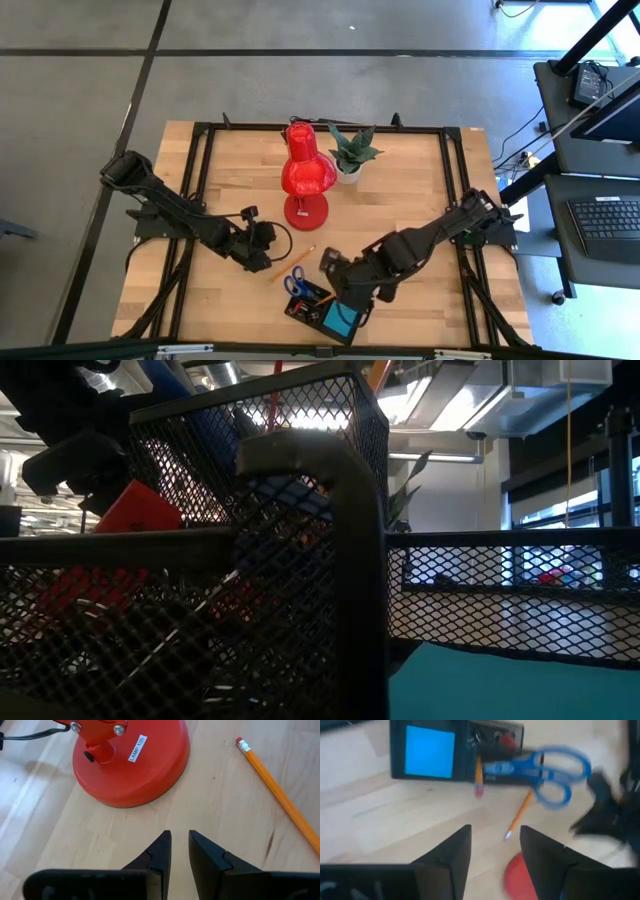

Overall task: Pick and place office supplies into organizer
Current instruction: Put the orange pencil into the black desk organizer

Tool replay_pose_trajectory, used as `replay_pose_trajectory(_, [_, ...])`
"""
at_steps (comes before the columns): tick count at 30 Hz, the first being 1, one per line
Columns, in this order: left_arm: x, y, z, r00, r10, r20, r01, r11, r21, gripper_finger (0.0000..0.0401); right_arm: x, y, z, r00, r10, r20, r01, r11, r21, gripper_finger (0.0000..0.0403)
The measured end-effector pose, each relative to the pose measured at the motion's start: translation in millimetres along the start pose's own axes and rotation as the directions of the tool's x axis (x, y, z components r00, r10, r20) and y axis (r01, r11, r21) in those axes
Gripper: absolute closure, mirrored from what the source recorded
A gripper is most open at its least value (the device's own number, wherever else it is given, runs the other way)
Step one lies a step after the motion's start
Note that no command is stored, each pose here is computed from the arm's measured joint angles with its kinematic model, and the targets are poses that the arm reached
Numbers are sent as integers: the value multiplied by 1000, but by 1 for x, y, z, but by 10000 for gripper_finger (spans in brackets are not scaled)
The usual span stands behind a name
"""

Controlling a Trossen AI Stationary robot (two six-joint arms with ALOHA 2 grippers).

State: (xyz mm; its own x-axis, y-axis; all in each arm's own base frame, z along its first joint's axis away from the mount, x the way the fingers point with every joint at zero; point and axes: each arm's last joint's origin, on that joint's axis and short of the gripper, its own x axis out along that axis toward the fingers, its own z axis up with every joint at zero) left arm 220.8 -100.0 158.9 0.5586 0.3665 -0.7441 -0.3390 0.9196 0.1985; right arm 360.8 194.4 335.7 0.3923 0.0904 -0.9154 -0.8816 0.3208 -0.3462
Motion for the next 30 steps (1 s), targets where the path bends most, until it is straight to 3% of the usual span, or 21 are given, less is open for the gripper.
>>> replay_pose_trajectory(4, [0,1,-1,1000,4,-7,-4,1000,4,340,-19,1,-10,996,91,-18,-86,978,192,231])
replay_pose_trajectory(8, [0,-1,-1,998,-44,-34,42,998,-48,340,-39,0,-23,981,178,70,-191,904,381,231])
replay_pose_trajectory(13, [0,-4,-2,986,-135,-94,125,986,-106,340,-57,0,-47,974,163,159,-218,869,443,231])
replay_pose_trajectory(18, [-1,-4,-3,984,-144,-102,133,985,-107,340,-78,6,-85,969,-24,246,-116,834,539,231])
replay_pose_trajectory(20, [-1,-4,-3,984,-144,-102,133,985,-107,340,-79,15,-104,964,-127,233,-47,782,622,231])
replay_pose_trajectory(22, [-1,-4,-3,984,-145,-103,134,985,-106,340,-79,27,-121,949,-252,189,46,703,710,231])
replay_pose_trajectory(26, [-3,-7,-1,966,-211,-148,195,974,-116,340,-69,54,-146,881,-457,121,180,562,807,231])
replay_pose_trajectory(30, [-14,-17,15,898,-394,-197,371,917,-146,340,-54,73,-158,800,-572,182,190,529,827,231])
